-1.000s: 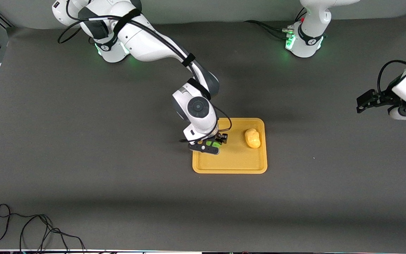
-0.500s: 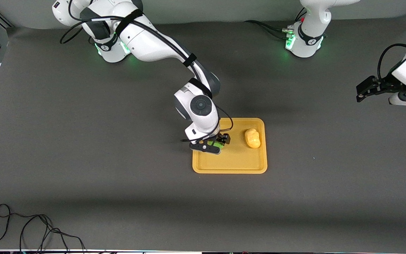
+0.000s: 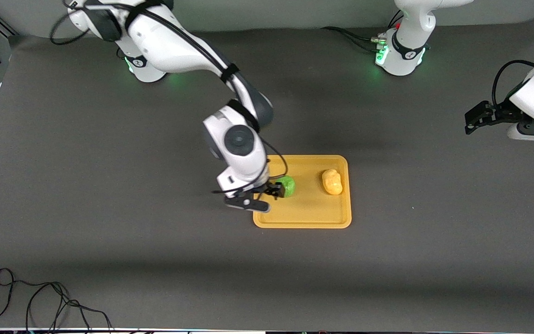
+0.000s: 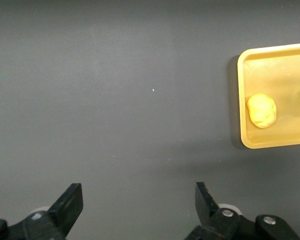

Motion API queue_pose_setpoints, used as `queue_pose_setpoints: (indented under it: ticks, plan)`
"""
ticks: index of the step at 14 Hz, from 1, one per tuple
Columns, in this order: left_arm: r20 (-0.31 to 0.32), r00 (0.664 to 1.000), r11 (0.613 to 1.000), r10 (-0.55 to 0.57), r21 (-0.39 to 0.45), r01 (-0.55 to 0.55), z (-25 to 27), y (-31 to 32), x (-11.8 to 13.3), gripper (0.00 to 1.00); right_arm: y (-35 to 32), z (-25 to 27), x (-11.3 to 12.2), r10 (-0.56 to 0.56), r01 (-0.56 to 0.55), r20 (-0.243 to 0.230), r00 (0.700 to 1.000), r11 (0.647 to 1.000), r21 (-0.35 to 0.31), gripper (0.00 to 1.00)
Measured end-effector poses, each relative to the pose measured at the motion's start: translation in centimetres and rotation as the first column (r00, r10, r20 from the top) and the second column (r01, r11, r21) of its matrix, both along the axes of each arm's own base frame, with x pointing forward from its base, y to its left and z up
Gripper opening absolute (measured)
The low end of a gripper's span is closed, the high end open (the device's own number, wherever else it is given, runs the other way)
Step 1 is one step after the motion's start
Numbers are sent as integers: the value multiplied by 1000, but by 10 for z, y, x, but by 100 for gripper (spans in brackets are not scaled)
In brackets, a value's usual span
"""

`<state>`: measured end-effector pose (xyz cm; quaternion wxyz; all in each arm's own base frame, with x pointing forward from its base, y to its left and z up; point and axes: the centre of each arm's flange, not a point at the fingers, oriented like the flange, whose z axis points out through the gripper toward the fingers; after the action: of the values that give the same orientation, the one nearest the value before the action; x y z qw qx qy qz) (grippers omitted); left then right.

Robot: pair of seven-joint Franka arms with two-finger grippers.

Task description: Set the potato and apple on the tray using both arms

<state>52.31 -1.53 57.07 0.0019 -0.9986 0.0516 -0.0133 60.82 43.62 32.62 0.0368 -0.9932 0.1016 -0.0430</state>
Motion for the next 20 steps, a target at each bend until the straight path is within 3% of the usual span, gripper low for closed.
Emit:
queue_pose_setpoints:
  ticks: [2, 5, 9, 12, 17, 20]
  plan:
    - [-6, 1000, 1000, 0, 0, 0, -4, 0, 0, 100, -80, 58, 13, 41, -41, 14, 999, 999, 8, 100]
    - [-5, 1000, 1000, 0, 0, 0, -6, 0, 0, 100, -177, 115, -4, 63, -63, -2, 998, 998, 9, 100]
    - [-7, 1000, 1000, 1, 0, -1, -11, 0, 0, 100, -274, 171, -29, 74, -75, -83, 994, 997, -8, 100]
    - [-8, 1000, 1000, 1, 0, -1, -12, 1, 0, 100, -317, 197, -36, 57, -58, -111, 992, 998, -2, 100]
    - [-9, 1000, 1000, 1, 0, -1, -13, 0, 0, 100, -371, 251, -34, 45, -48, -48, 998, 997, -59, 100]
    - [-7, 1000, 1000, 0, 0, 0, -13, 0, 0, 100, -392, 268, -45, 61, -64, -50, 997, 995, -75, 100]
